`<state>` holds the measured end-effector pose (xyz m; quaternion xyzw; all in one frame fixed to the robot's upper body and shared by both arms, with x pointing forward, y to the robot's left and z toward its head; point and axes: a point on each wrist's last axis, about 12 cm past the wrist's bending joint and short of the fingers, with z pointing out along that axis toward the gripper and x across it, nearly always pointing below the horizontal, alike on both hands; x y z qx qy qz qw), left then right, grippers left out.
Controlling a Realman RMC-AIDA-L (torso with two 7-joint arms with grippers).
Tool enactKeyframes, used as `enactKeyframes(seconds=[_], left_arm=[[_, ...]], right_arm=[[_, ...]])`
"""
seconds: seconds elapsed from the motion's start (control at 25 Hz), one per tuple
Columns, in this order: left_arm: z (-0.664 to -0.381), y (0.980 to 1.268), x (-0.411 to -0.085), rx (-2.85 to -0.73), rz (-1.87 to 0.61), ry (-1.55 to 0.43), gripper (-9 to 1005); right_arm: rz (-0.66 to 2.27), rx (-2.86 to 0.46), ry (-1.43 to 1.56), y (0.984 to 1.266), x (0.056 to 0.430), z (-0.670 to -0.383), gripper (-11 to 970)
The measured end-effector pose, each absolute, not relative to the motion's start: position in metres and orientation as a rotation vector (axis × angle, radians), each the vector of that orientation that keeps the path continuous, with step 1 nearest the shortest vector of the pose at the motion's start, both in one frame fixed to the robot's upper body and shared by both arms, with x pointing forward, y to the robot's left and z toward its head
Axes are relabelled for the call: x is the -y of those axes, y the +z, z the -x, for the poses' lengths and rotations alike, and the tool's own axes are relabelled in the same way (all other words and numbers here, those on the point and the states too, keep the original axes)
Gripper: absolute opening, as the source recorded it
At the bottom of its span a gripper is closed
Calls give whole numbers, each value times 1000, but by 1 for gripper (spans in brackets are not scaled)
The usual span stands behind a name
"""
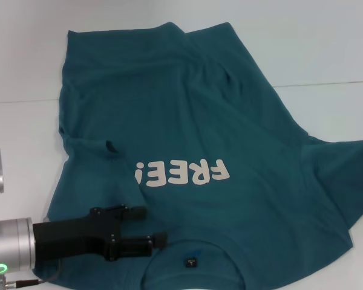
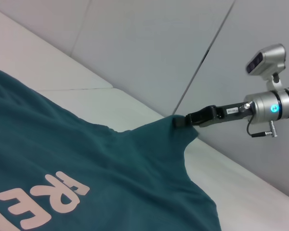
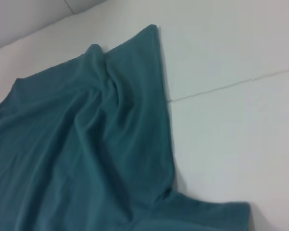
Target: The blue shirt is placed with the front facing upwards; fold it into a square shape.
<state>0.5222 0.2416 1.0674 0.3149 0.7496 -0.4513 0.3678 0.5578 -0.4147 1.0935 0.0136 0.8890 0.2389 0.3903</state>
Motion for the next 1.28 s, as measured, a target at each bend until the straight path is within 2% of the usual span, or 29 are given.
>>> enactKeyframes(seconds=[0.32, 0.72, 1.0, 1.28], left_arm=[[-523, 1066, -240, -1916, -777, -1162, 920], [-523, 1064, -239, -1919, -763, -1168, 920], [-524, 1064, -239, -1911, -738, -1168, 920], [-524, 1063, -239, -1913, -731, -1164, 920]], right_arm=[[14, -2239, 533, 1101, 419, -562, 85], [94, -2206, 530, 1111, 406, -577, 111], [207, -2193, 557, 1119, 380, -594, 129], [358, -2197, 619, 1120, 333, -611, 147]])
